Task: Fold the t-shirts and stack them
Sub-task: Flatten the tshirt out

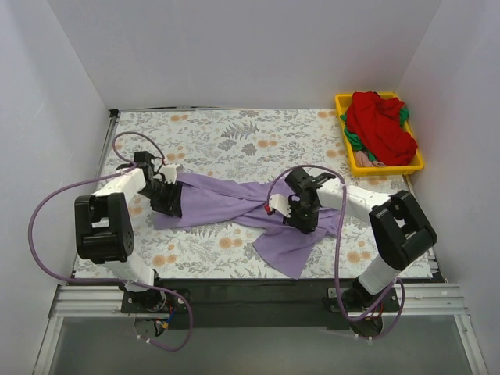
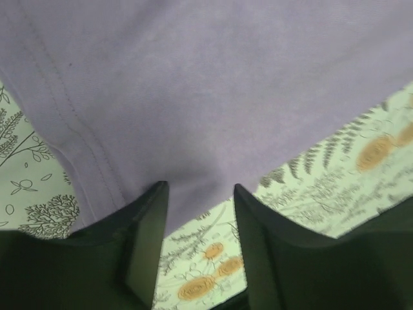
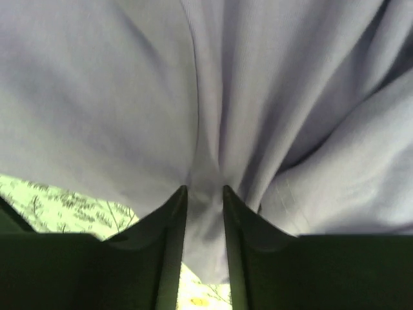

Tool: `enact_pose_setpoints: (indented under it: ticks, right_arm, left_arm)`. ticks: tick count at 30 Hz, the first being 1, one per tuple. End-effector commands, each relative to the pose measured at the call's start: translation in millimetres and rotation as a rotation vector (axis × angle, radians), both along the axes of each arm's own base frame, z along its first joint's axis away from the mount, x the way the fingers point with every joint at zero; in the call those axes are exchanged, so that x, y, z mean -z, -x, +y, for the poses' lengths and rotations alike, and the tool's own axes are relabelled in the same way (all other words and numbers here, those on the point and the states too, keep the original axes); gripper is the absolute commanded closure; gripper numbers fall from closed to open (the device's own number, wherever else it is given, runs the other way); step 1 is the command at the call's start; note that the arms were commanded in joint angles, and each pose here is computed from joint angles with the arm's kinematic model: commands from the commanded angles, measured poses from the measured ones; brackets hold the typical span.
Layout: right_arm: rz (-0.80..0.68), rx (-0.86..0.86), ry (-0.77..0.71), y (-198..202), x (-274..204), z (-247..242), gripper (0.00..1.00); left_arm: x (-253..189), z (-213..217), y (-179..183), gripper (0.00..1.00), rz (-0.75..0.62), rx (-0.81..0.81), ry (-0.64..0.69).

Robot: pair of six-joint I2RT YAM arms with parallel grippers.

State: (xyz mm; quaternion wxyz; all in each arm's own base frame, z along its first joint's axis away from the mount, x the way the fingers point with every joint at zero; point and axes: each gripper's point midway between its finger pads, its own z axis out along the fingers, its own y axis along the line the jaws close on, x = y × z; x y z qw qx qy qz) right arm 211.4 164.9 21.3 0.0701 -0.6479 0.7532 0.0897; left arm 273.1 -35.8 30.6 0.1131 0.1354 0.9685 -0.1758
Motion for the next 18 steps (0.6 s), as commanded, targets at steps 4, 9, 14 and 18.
enact_pose_setpoints:
  ticks: [4, 9, 14, 18]
  right_arm:
    - [-0.095, 0.053, -0.181, -20, -79, 5, 0.43]
    - [-0.130, 0.148, -0.084, -44, -74, -54, 0.47]
    - [-0.067, 0.327, -0.083, -54, -74, -104, 0.49]
    - [-0.045, 0.417, -0.092, -65, -70, -122, 0.49]
  left_arm:
    - [-79, -20, -34, 0.49, -0.209, 0.116, 0.124]
    - [-99, -23, -54, 0.46, -0.229, 0.129, 0.148]
    - [-99, -23, -64, 0.45, -0.224, 0.114, 0.156]
    - [-97, -21, -72, 0.42, -0.239, 0.095, 0.145]
